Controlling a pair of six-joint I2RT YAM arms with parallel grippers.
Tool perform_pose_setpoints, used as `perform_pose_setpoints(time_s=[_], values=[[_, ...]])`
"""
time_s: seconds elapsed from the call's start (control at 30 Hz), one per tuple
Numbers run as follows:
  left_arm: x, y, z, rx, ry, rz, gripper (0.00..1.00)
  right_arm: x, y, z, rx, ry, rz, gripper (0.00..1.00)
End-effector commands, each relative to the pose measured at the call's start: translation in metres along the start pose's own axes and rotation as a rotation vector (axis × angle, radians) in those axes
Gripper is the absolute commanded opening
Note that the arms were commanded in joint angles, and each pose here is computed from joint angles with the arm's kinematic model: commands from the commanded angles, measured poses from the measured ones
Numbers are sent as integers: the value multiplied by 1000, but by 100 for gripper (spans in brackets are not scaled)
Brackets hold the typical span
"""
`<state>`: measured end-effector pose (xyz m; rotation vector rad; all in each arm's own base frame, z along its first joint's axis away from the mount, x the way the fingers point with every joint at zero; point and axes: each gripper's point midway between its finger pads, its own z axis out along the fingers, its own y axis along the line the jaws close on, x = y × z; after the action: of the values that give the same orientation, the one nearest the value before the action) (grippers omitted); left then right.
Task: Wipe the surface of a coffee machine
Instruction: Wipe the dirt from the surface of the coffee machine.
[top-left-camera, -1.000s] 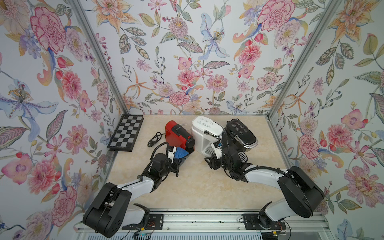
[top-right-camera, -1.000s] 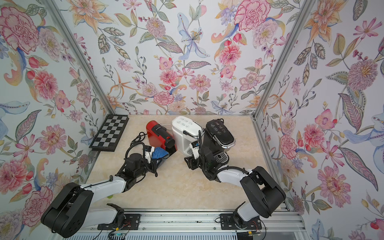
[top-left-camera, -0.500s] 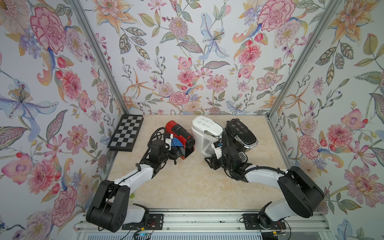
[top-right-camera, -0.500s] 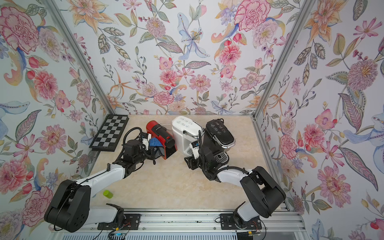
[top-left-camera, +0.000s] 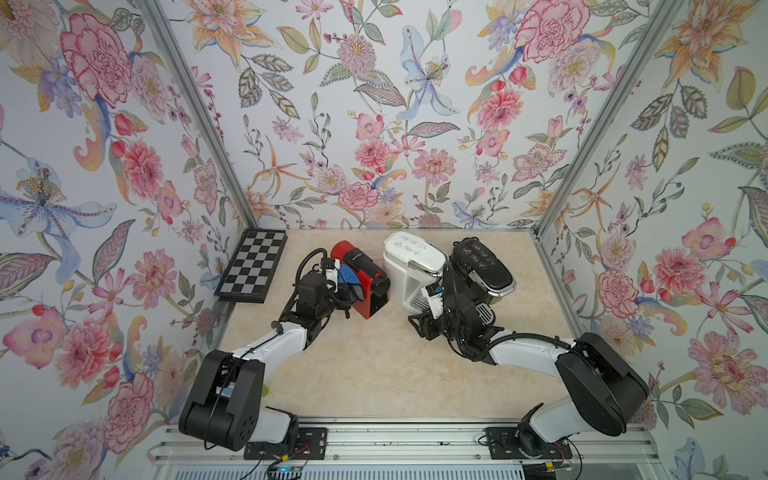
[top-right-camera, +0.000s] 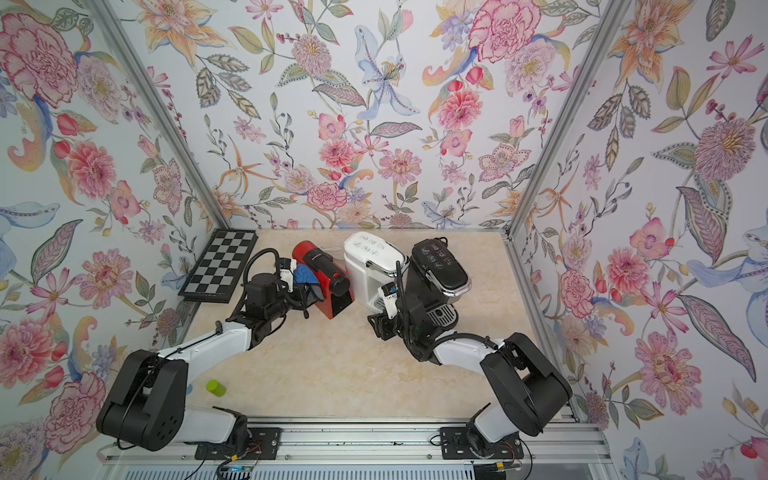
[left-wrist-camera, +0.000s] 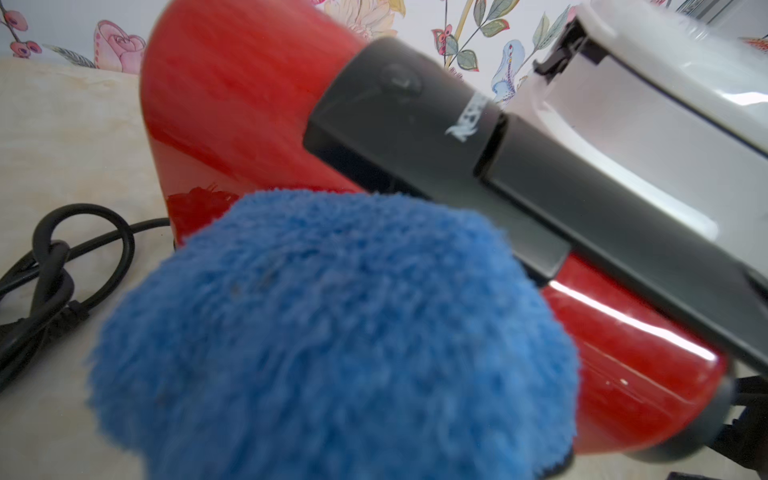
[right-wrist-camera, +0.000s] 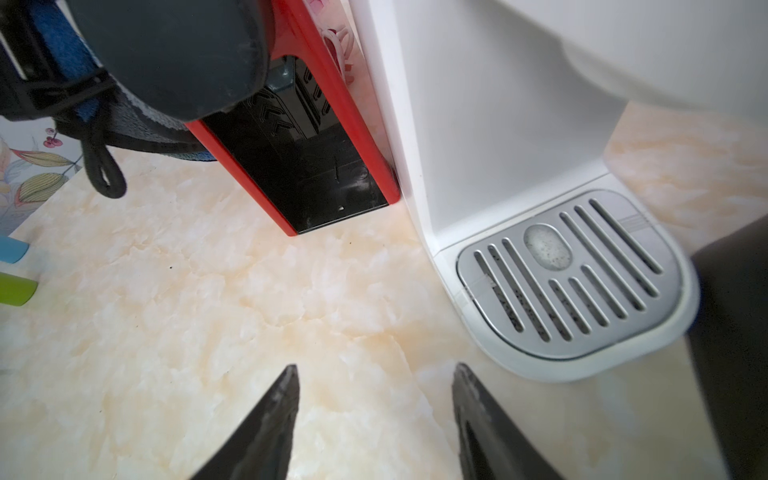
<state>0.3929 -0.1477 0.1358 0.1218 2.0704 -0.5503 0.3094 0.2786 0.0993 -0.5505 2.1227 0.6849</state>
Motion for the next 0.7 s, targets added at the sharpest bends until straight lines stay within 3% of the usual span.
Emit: perform_pose_setpoints(time_s=[0.0, 0.33, 0.53, 0.67], values=[[14, 5, 16, 23, 10, -51, 0, -13, 5, -4, -8, -37, -13, 60], [57, 19, 46, 46, 97, -183, 0, -13, 5, -4, -7, -37, -14, 60], [35, 1, 46, 100, 68, -205, 0, -12, 5, -3, -4, -34, -14, 60], [31, -33, 36, 148, 67, -190, 0, -9, 4, 1, -5, -21, -11, 60]])
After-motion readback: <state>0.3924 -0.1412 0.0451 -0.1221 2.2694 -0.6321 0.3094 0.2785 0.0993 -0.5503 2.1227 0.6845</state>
